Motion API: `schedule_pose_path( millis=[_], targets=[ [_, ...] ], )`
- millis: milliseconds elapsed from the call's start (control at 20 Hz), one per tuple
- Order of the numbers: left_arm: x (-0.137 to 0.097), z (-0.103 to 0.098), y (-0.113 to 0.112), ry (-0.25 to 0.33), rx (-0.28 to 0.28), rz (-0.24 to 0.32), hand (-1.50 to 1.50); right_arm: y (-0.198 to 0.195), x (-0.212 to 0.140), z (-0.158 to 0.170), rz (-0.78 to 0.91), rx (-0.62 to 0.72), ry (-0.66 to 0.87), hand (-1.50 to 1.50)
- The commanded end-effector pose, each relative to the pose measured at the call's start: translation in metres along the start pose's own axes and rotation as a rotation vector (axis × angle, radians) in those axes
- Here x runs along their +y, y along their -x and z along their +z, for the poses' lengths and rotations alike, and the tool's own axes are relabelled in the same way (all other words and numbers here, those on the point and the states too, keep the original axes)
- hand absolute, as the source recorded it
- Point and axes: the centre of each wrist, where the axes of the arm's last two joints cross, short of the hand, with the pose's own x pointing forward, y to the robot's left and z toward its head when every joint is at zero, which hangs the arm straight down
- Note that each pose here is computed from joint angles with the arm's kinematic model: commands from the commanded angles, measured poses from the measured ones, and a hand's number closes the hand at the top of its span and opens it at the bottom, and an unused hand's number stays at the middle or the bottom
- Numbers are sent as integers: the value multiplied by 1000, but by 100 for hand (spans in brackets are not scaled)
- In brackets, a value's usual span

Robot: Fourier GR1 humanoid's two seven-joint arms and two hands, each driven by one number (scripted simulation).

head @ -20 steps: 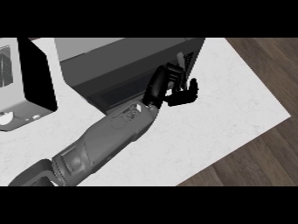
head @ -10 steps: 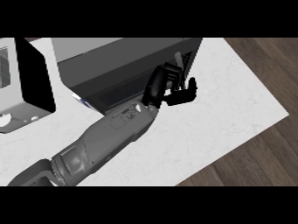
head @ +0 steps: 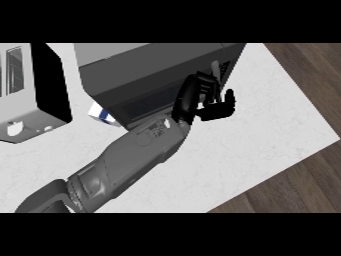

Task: Pick up the milk, place it into the microwave and close the microwave

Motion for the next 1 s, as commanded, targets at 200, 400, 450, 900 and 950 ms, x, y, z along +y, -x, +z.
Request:
schedule_pose_path(
  millis=[200, 400, 450, 900, 950],
  targets=[
    [50, -16, 20, -186, 58, -56, 150, -15, -10, 6, 36, -3, 54, -150],
    [63, -17, 23, -163, 71, -68, 150, -22, -10, 5, 48, -17, 50, -150],
    [68, -16, 27, -170, 71, -75, -150, -24, -12, 7, 51, -10, 61, -150],
    [77, -14, 31, -152, 71, -42, -150, -34, -11, 13, 53, -14, 80, -150],
    [73, -14, 31, -158, 68, -39, -150, -34, -11, 15, 50, -11, 89, -150]
  ],
)
